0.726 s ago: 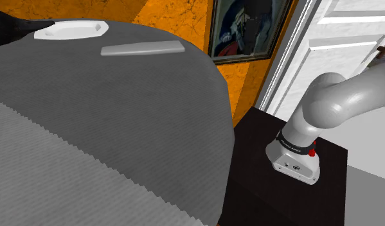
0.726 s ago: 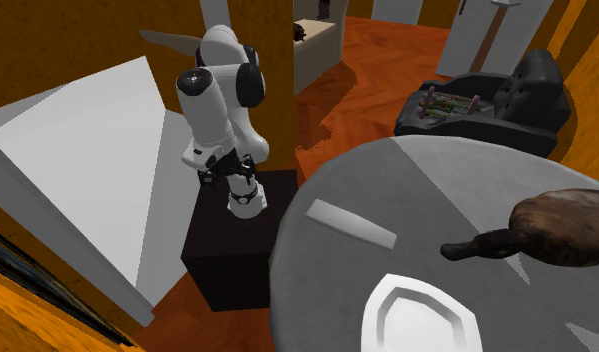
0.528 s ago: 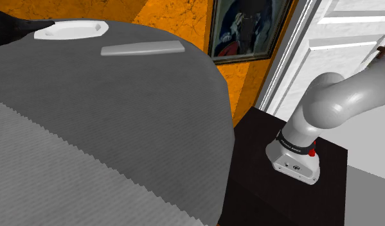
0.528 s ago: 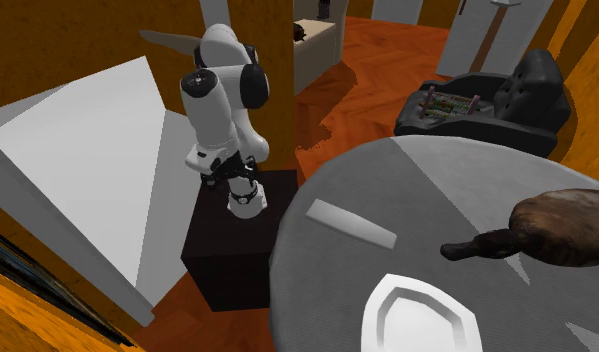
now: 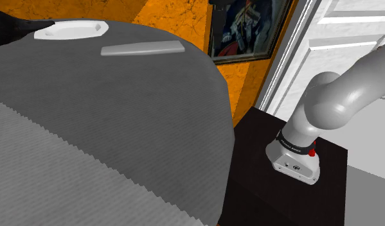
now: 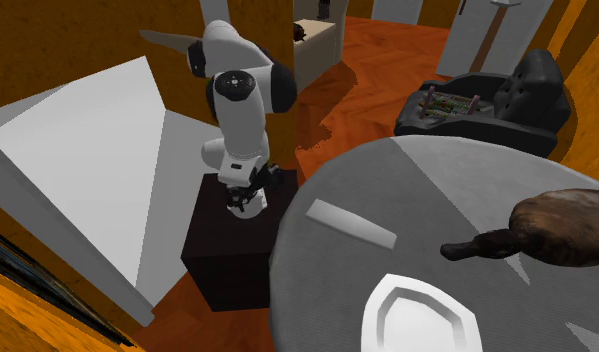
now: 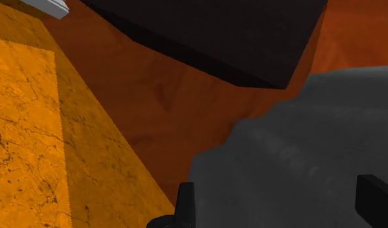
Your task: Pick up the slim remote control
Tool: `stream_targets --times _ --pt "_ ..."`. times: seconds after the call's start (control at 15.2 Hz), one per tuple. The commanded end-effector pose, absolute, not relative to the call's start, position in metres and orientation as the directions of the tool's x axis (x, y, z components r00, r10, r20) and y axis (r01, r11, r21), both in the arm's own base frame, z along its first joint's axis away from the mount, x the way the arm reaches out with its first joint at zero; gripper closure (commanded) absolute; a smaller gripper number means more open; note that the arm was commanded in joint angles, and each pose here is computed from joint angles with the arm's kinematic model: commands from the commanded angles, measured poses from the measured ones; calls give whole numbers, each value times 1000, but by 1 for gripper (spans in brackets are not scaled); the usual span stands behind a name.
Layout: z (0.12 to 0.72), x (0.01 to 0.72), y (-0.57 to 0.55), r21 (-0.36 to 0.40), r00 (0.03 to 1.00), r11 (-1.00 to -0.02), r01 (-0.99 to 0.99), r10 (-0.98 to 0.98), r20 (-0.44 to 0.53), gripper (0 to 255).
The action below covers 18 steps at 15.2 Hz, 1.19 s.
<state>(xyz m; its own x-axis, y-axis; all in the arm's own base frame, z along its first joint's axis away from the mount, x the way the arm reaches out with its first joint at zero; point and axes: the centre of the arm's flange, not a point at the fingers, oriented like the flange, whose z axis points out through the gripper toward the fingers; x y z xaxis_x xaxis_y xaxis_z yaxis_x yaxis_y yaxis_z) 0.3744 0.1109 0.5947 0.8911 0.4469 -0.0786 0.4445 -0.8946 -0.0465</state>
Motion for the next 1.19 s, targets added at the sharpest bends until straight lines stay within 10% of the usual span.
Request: stream_targets --times 0.0,1.12 --pt "601 391 132 -43 865 -868 494 496 -69 0" --pt "650 463 334 6 558 -558 830 830 -9 0"
